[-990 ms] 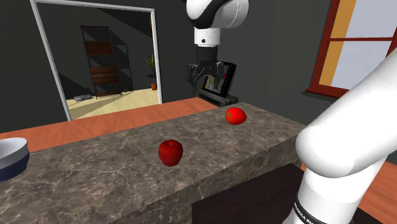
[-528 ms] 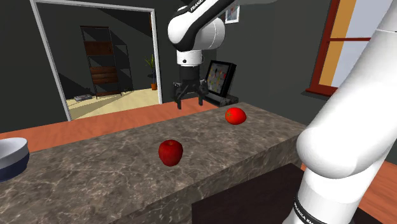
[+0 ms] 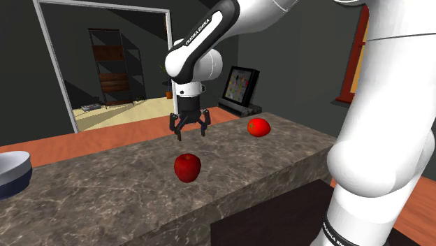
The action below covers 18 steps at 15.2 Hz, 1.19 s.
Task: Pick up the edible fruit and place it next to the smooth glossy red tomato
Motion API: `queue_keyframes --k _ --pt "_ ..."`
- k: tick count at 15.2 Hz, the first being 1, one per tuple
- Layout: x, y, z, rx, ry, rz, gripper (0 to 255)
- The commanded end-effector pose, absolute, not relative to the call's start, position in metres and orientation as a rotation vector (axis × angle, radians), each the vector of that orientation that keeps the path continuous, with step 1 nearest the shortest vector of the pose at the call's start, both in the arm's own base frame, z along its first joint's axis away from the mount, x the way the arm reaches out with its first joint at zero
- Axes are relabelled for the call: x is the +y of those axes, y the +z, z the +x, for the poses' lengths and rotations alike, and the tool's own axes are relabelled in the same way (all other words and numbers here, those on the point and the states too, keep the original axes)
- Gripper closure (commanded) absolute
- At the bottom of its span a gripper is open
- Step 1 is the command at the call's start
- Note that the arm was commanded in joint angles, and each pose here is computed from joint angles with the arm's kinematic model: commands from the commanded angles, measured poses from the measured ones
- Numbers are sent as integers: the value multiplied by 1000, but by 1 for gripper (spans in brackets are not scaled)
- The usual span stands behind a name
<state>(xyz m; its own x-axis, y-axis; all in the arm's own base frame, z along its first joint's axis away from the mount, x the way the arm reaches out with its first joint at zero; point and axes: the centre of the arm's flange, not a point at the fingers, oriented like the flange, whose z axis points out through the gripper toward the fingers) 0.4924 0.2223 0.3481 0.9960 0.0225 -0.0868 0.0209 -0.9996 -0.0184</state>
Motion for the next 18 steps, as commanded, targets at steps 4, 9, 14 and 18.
queue_keyframes --k 4,9,14,18 --pt "242 312 502 -30 177 -3114 0" --pt "243 283 499 -30 177 -3114 0" --pt "243 283 499 -30 177 -3114 0" --pt "243 283 499 -30 177 -3114 255"
